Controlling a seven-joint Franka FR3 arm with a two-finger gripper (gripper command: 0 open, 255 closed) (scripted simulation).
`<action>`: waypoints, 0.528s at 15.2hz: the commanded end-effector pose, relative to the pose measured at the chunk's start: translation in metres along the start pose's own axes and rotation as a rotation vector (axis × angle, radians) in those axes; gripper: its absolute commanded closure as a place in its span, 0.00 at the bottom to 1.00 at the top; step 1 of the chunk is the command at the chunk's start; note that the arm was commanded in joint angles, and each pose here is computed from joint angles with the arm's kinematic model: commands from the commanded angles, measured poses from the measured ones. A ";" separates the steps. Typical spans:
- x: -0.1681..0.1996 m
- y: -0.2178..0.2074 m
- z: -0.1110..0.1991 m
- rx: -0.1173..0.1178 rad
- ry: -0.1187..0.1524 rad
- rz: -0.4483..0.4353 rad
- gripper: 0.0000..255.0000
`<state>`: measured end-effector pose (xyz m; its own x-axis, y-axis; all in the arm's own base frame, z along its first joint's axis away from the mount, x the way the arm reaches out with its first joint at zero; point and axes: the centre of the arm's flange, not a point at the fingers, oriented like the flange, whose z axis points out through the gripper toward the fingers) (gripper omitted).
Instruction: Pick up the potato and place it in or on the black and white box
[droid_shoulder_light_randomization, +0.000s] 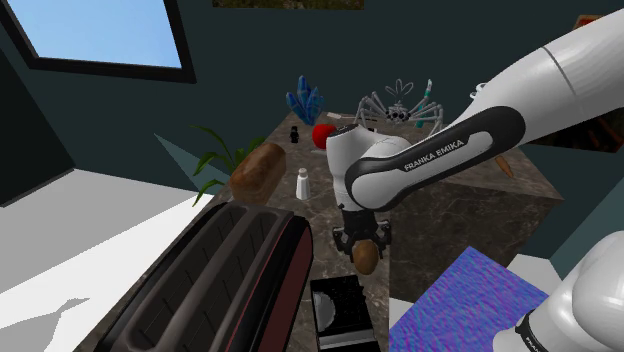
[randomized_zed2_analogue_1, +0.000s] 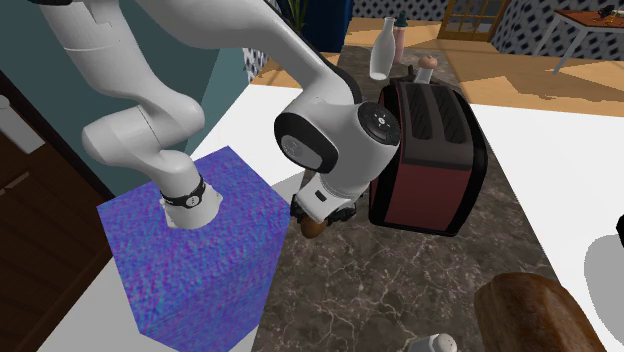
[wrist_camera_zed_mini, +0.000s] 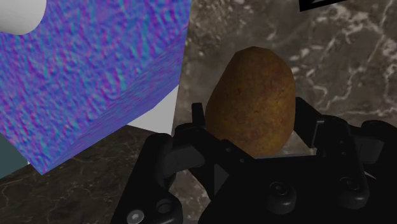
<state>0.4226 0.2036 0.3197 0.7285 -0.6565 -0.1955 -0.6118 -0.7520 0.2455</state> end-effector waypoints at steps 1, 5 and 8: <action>0.000 0.000 0.000 0.000 0.000 0.000 1.00; 0.000 0.000 0.000 0.000 0.000 0.000 1.00; -0.001 0.001 -0.005 0.000 0.000 0.000 1.00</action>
<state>0.4230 0.2033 0.3221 0.7285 -0.6565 -0.1957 -0.6117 -0.7520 0.2458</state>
